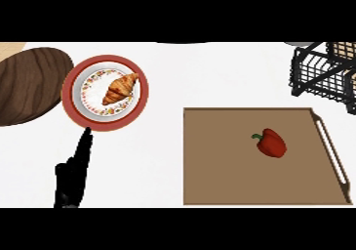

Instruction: Pick the bell pepper from the tray and place it in the tiered basket

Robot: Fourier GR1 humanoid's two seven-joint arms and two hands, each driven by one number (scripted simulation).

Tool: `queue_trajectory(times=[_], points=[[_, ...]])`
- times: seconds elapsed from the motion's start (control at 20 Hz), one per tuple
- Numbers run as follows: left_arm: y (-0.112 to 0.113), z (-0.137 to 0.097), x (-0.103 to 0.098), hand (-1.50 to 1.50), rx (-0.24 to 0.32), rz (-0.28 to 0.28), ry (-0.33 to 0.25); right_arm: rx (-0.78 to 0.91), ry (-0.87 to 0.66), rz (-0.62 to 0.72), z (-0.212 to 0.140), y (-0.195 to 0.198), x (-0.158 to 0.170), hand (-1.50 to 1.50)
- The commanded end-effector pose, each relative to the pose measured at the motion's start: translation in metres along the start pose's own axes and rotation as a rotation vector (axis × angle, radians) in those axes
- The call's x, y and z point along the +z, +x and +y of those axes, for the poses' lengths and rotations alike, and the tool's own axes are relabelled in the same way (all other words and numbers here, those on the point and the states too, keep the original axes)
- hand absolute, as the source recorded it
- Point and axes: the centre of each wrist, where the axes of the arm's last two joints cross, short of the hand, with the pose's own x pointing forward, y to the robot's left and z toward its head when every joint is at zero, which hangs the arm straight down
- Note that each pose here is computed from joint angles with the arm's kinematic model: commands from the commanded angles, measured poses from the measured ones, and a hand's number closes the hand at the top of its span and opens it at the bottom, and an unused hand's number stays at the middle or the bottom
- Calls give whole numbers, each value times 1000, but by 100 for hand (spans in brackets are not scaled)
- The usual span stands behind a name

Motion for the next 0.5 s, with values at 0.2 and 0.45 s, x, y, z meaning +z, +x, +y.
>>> queue_trajectory(times=[0.2,0.45], points=[[1,13,-6,0,4,55,-21,267,-37,77,56,47,3,-150],[-3,18,-6,0,4,50,-21,342,-51,133,91,52,5,-150]])
